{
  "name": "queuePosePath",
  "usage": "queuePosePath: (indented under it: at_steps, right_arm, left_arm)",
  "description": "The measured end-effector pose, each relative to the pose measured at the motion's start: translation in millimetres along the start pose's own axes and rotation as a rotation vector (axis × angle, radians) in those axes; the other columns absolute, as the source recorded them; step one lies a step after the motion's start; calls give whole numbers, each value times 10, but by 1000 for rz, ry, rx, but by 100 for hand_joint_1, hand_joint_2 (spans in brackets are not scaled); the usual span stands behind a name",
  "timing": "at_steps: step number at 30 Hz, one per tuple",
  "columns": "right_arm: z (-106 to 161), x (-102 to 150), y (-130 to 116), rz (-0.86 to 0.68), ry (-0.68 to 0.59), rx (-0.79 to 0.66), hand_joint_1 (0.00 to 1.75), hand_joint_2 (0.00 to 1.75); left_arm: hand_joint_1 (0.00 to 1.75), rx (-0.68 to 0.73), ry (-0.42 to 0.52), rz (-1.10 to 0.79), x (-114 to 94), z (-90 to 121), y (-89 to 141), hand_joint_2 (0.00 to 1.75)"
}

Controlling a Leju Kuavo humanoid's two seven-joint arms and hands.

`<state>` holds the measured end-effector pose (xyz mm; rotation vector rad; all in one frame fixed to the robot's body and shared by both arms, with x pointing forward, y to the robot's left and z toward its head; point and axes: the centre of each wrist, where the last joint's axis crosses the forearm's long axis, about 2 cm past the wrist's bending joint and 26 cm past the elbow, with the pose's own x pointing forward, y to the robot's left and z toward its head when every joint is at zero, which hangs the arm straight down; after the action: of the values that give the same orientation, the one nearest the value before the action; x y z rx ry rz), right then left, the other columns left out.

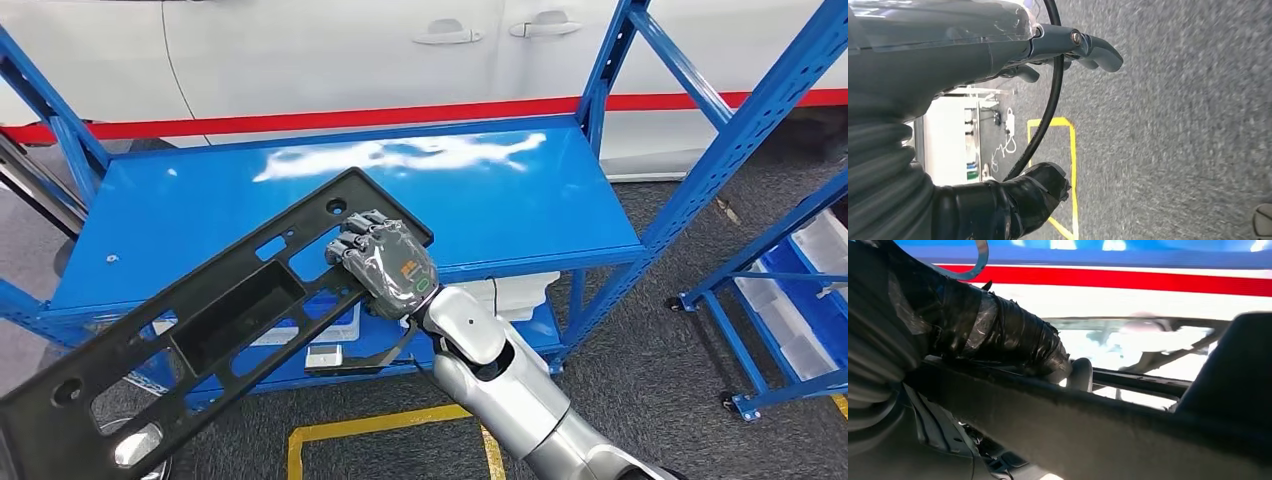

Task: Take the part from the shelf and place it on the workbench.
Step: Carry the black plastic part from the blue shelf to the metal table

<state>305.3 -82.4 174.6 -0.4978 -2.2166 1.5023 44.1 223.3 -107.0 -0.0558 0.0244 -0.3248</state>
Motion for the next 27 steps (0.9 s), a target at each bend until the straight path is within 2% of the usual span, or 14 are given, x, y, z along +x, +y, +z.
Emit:
queuePosePath:
  at_steps: [18,27]
  right_arm:
    - [-29,206,-41,-33,-138,12,175,175]
    - [0,177,-38,-41,-126,49,175,175]
  left_arm:
    - [0,3,4,5,25,4,11,175]
    - [0,-1,4,12,24,4,10,175]
